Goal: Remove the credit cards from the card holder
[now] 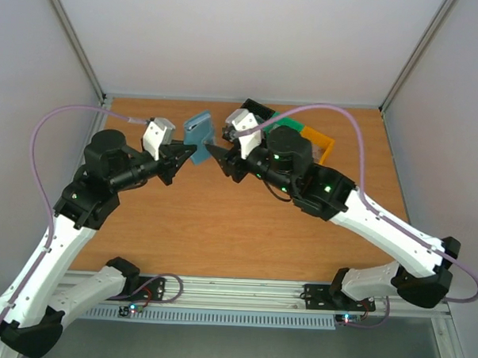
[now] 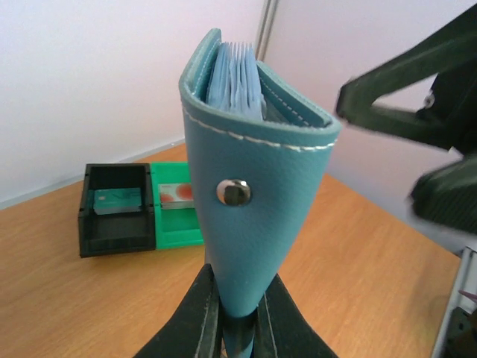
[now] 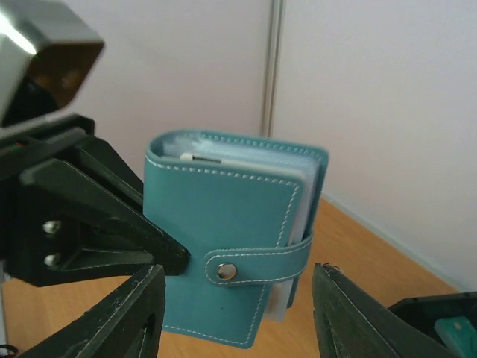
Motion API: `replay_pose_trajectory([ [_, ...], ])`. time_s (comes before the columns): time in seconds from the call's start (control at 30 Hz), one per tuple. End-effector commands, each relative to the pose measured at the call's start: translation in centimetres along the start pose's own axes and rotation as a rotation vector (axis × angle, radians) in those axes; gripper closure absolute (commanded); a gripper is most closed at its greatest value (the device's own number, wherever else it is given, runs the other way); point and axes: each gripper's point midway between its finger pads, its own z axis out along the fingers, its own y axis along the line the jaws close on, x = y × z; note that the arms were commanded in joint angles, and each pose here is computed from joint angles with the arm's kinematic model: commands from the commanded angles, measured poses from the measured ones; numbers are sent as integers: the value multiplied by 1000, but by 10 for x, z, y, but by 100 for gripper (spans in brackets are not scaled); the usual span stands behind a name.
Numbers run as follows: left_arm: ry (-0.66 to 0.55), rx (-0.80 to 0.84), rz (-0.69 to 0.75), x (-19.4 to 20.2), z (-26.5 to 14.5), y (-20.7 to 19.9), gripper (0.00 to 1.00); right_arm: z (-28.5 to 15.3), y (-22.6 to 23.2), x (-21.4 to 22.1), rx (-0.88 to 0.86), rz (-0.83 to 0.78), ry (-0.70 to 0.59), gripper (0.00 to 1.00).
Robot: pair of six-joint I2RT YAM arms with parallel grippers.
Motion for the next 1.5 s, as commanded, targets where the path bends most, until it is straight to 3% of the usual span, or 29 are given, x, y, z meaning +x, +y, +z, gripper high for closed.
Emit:
replay_pose_trajectory([
  [0.0,-62,-59,35,-15,-4,8,100,21,6,3,49,-5,31,45],
  [0.2,-60,-47,40,-15,-2,6,100,45,10,14,50,-9,83,45],
  [0.47,-74,-21,41,-19,-1,2,100,56,-2,21,131,-36,107,64],
  [0.63,-84,-25,48,-21,-1,3,100,62,-2,29,137,-44,139,67],
  [0.77,-82,-27,49,-19,0,4,100,65,-3,34,145,-50,159,81],
  [0.87,-90,-37,49,-21,-1,5,100,65,-6,37,160,-55,169,98],
  [1.47,-74,-53,46,-17,-2,7,100,32,-53,39,283,-69,180,99],
])
